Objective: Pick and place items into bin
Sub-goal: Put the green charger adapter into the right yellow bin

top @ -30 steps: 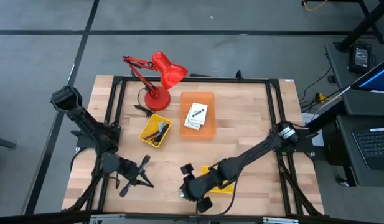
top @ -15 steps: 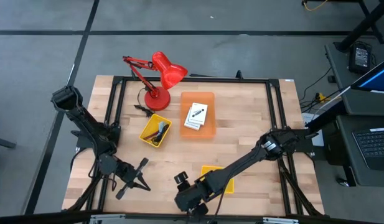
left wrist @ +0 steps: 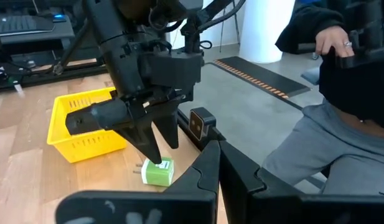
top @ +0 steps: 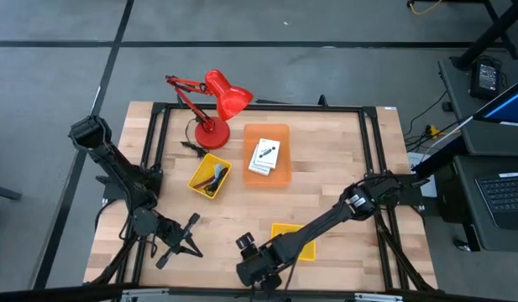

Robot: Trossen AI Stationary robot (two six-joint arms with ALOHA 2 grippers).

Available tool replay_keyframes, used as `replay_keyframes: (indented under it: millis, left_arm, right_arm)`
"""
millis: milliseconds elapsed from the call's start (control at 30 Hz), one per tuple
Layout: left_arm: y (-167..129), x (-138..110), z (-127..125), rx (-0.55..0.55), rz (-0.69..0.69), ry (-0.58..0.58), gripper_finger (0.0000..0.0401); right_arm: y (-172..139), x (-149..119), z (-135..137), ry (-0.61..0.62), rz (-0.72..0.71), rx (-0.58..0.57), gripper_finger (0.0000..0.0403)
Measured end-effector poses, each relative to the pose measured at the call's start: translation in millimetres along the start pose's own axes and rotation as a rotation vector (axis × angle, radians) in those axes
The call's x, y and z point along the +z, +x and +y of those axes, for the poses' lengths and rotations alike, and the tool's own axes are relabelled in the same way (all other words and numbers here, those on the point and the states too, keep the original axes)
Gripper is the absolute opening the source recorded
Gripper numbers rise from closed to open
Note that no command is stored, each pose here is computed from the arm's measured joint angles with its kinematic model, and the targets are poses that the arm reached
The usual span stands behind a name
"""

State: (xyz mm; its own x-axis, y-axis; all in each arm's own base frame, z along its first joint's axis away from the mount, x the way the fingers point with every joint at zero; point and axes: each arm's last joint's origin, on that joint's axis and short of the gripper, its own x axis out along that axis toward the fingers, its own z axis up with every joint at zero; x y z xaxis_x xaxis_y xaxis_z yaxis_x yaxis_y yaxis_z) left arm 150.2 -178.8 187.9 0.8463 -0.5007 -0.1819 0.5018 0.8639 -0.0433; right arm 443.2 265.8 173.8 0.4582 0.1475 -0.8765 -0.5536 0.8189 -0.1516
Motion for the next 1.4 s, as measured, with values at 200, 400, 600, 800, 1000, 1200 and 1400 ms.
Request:
replay_keyframes:
  millis: [200, 400, 600, 800, 1000, 1200, 1400]
  left_arm:
    - [0.0, -0.5, 0.1, 0.000, 0.005, 0.001, 0.0003]
    - [0.0, -1.2, 0.1, 0.001, 0.012, 0.003, 0.0003]
    - [0.0, -1.2, 0.1, 0.001, 0.012, 0.002, 0.0002]
    - [0.0, -1.2, 0.1, 0.001, 0.012, 0.002, 0.0002]
    - [0.0, -1.2, 0.1, 0.001, 0.012, 0.001, 0.0003]
    - [0.0, -1.3, 0.1, 0.001, 0.013, -0.024, 0.0003]
    - [0.0, -1.5, 0.2, 0.002, 0.014, -0.023, 0.0002]
  right_arm:
    - [17.0, -7.5, -3.3, 0.005, 0.043, -0.002, 0.0181]
    - [18.7, -8.7, -8.6, 0.017, 0.048, -0.006, 0.0181]
    - [19.1, -10.4, -10.0, 0.025, 0.063, -0.005, 0.0181]
    - [19.3, -11.3, -10.7, 0.048, 0.069, 0.000, 0.0181]
    - [19.7, -11.6, -10.6, 0.051, 0.070, 0.001, 0.0181]
    - [32.8, -18.8, -11.3, 0.056, 0.082, 0.003, 0.0181]
    - [33.8, -18.4, -11.7, 0.077, 0.074, 0.002, 0.0173]
